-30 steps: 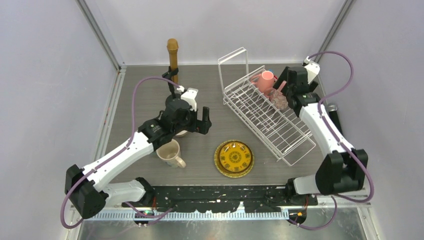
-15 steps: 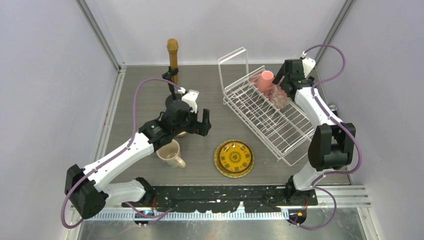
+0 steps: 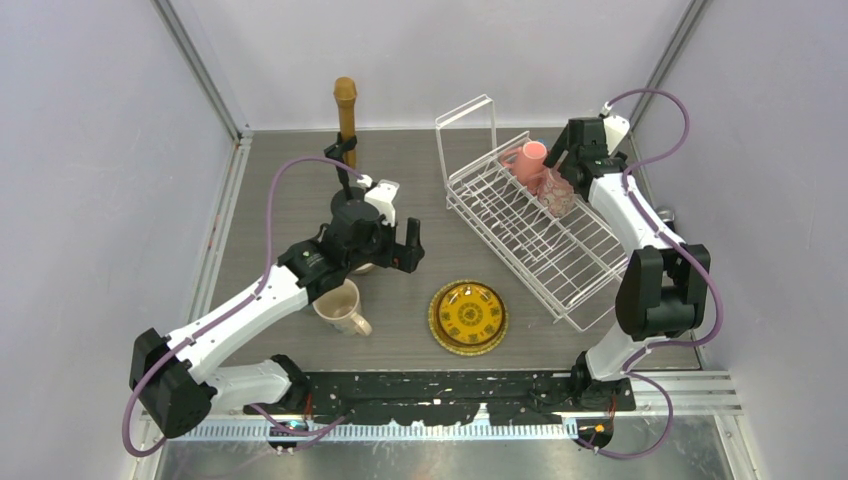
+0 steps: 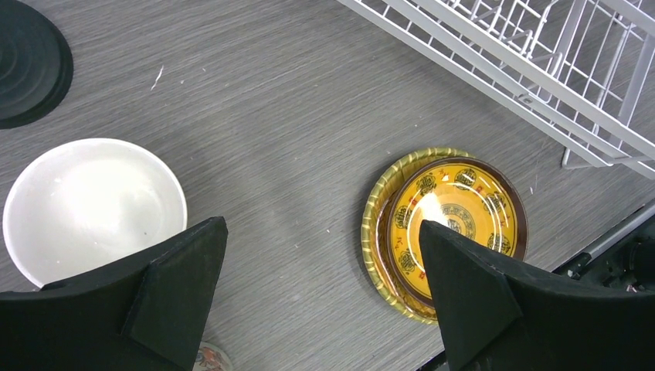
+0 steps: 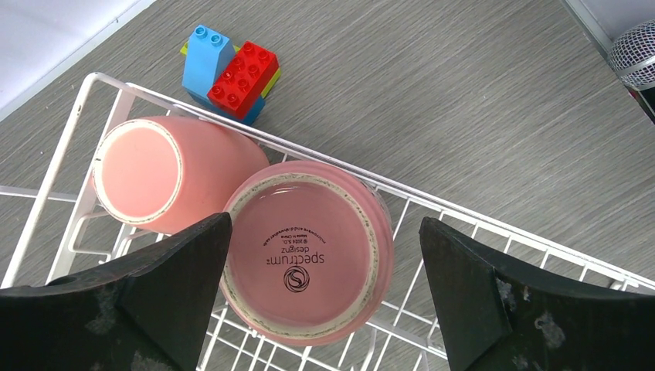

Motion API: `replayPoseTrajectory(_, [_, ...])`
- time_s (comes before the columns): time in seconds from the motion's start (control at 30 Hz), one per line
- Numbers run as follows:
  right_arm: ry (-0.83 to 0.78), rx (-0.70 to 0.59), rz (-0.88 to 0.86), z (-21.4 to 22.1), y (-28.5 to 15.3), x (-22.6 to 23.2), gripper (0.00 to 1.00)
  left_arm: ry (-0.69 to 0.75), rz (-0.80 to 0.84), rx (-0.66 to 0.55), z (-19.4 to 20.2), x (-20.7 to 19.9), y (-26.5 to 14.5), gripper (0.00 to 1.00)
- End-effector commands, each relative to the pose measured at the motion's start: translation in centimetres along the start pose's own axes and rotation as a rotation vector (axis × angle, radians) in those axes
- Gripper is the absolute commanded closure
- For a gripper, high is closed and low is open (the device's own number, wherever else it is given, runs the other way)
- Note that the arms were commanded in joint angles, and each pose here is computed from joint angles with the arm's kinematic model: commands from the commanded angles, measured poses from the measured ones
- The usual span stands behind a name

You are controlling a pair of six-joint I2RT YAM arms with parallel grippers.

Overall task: Unload the mixed dishes from the dish rack
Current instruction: Pick up the cup from the dish rack.

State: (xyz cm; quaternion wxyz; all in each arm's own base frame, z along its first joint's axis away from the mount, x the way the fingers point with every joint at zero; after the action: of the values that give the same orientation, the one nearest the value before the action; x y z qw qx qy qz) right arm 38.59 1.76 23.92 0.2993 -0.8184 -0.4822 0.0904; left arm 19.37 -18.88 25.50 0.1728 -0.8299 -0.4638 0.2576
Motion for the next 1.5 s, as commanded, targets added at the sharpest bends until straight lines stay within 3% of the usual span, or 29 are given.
replayPoseTrajectory(0.0, [0.04,-0.081,-0.009,-2.4,-1.7,0.1,0.0,0.011,0.038,-0.06,-1.0,-0.4,-0.2,0.0])
replayPoseTrajectory(0.33, [0.092,-0.103,-0.071,-2.4,-2.0,0.6,0.0,0.025,0.038,-0.052,-0.8,-0.3,0.1,0.0])
replayPoseTrajectory(0.67, [0.04,0.017,-0.055,-0.4,0.5,1.7,0.0,0.025,0.042,-0.046,-0.4,-0.3,0.4,0.0])
replayPoseTrajectory(1.03, [-0.041,0.128,0.059,2.6,1.5,1.5,0.0,0.02,0.03,-0.035,-0.1,-0.1,0.7,0.0])
replayPoseTrajectory(1.47, [-0.084,0.166,0.164,5.0,1.9,1.1,0.0,0.016,0.029,-0.025,0.1,-0.1,0.8,0.0])
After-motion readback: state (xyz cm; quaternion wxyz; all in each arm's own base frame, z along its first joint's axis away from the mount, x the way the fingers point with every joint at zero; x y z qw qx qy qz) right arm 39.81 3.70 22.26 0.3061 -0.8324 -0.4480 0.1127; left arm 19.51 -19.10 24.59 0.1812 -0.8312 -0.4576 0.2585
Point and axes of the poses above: each gripper's point midway between its finger pads, its own y axis out along the fingers, its own x axis along the line the jaws close on, z = x × y, the point moved 10 cm from there along -y, back along the fingers, and after that the axes turned 2 degrees about -y, right-handed, at the moved point
